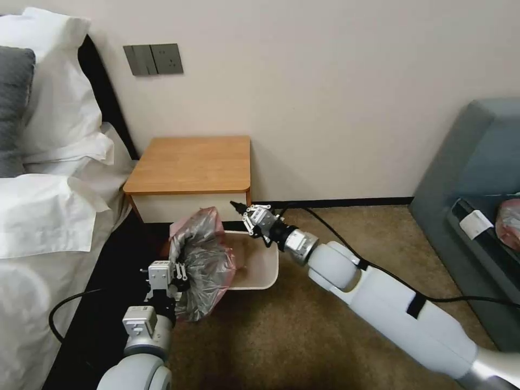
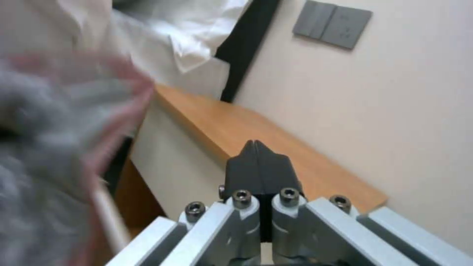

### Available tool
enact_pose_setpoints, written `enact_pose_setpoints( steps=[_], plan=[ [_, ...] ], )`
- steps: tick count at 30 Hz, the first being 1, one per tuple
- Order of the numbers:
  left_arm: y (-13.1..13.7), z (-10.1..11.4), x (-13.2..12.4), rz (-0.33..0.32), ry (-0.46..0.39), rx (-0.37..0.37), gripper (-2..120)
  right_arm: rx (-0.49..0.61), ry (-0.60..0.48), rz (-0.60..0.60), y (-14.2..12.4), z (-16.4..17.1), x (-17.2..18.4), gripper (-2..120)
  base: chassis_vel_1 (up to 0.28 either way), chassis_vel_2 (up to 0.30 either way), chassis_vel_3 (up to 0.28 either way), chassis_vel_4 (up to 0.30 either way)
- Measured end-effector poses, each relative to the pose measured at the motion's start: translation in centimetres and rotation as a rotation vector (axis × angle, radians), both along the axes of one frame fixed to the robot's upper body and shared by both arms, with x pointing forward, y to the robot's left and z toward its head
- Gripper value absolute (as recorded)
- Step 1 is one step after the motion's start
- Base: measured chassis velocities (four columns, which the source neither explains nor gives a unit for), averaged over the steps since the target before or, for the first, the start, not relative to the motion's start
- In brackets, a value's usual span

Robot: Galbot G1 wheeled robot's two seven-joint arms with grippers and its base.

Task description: Pick up the garbage bag from the table and place it over the trash can.

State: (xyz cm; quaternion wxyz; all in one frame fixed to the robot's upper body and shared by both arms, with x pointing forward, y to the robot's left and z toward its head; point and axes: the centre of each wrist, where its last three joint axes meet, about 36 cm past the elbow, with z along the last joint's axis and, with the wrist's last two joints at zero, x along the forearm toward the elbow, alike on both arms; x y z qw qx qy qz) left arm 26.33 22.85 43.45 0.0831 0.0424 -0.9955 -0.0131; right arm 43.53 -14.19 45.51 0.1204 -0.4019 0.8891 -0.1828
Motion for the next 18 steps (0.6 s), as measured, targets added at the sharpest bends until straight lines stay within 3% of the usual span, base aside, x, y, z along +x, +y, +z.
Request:
enact_pose_setpoints(
  steps=[2,4,5,11,14,17,18],
  plan=[
    [0.1,-0.1,0.1,0.007,0.002,0.000,5,0.039,0.054,-0.002,-0.2,0.4,-1.4,3,0.000,0.000,0.000,0.000],
    [0.2,-0.2,0.2,0.011,0.003,-0.002,5,0.095,0.173,-0.006,-0.2,0.9,-3.7,10,0.000,0.000,0.000,0.000],
    [0.2,-0.3,0.2,0.012,0.003,-0.004,5,0.144,0.296,-0.008,-0.1,1.6,-5.9,17,0.000,0.000,0.000,0.000],
    [0.1,-0.3,0.3,0.018,0.001,-0.011,5,0.178,0.423,-0.001,0.2,2.5,-7.6,35,0.000,0.000,0.000,0.000],
    [0.2,-0.2,0.2,0.025,-0.006,-0.009,5,0.199,0.584,-0.007,1.0,3.6,-8.6,48,0.000,0.000,0.000,0.000],
    [0.2,0.0,0.2,0.026,-0.014,-0.007,5,0.210,0.663,-0.018,1.6,4.2,-8.8,55,0.000,0.000,0.000,0.000],
    [0.3,0.0,0.2,0.028,-0.021,-0.004,5,0.226,0.767,-0.051,2.6,5.3,-9.0,64,0.000,0.000,0.000,0.000]
  ],
)
